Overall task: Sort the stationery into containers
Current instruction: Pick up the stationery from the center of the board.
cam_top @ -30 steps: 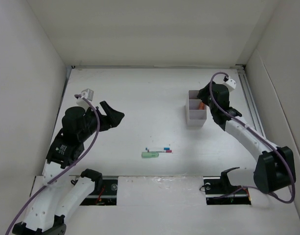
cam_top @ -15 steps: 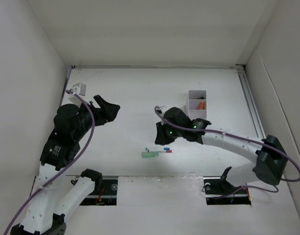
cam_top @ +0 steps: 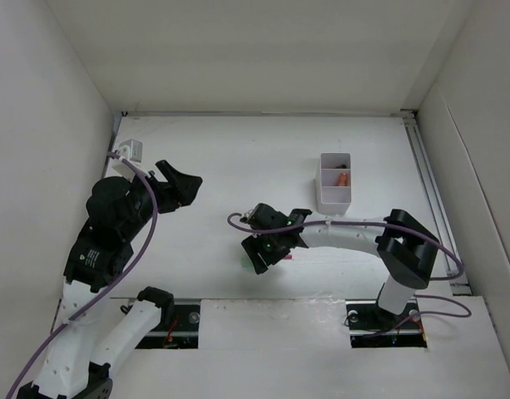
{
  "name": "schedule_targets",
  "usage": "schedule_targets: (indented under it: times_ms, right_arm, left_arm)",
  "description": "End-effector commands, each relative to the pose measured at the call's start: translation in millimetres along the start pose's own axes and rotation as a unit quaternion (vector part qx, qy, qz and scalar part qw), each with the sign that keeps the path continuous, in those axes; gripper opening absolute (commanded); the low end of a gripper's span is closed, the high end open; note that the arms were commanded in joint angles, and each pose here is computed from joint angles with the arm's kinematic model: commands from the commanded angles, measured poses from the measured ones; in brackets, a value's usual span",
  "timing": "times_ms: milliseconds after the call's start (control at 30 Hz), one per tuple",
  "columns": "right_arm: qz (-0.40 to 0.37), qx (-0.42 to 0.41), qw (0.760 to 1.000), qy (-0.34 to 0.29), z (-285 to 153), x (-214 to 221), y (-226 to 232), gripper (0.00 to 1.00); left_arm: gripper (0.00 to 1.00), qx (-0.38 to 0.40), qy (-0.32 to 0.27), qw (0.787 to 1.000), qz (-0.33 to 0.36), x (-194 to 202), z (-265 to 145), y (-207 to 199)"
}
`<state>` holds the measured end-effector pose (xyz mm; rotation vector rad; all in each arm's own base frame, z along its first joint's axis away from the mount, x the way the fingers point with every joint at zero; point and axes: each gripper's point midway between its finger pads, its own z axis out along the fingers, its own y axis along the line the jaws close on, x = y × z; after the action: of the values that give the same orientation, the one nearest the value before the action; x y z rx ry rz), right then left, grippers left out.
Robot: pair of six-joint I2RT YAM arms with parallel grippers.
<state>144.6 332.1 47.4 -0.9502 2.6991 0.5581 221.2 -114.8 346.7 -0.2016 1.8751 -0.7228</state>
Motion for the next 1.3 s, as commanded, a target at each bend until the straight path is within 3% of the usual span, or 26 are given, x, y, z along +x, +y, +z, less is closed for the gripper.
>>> schedule_targets:
  times_ms: [0, 367, 533, 700, 1000, 1100, 1267]
  right_arm:
    - [-0.015, 0.013, 1.000, -0.006, -3, -6, -2, 0.65]
    - [-0.016, 0.025, 0.999, 0.023, 22, 2, -10, 0.72]
    - [-0.018, 0.023, 1.000, 0.005, 29, -9, -8, 0.76]
    - [-0.035, 0.012, 0.999, -0.002, 33, -11, 7, 0.76]
    - [-0.068, -0.029, 0.997, 0.032, 31, 11, 43, 0.57]
    - [-0.070, -0.027, 0.997, 0.020, 27, 4, 45, 0.57]
    - [-0.084, 0.033, 0.996, -0.005, 31, -21, 31, 0.66]
  left_arm:
    - [0.70, 0.012, -0.025, 1.000, 0.000, -15, -12, -9]
    - [0.70, 0.005, -0.023, 1.000, 0.000, -13, -15, -6]
    - [0.70, 0.009, -0.020, 1.000, -0.005, -12, -16, -8]
    - [0.70, 0.011, -0.024, 1.000, -0.004, -14, -17, -10]
    - [0.70, 0.007, -0.027, 1.000, -0.004, -15, -17, -9]
    - [0.70, 0.005, -0.023, 1.000, -0.009, -13, -15, -7]
    - [0.70, 0.009, -0.020, 1.000, -0.009, -12, -16, -8]
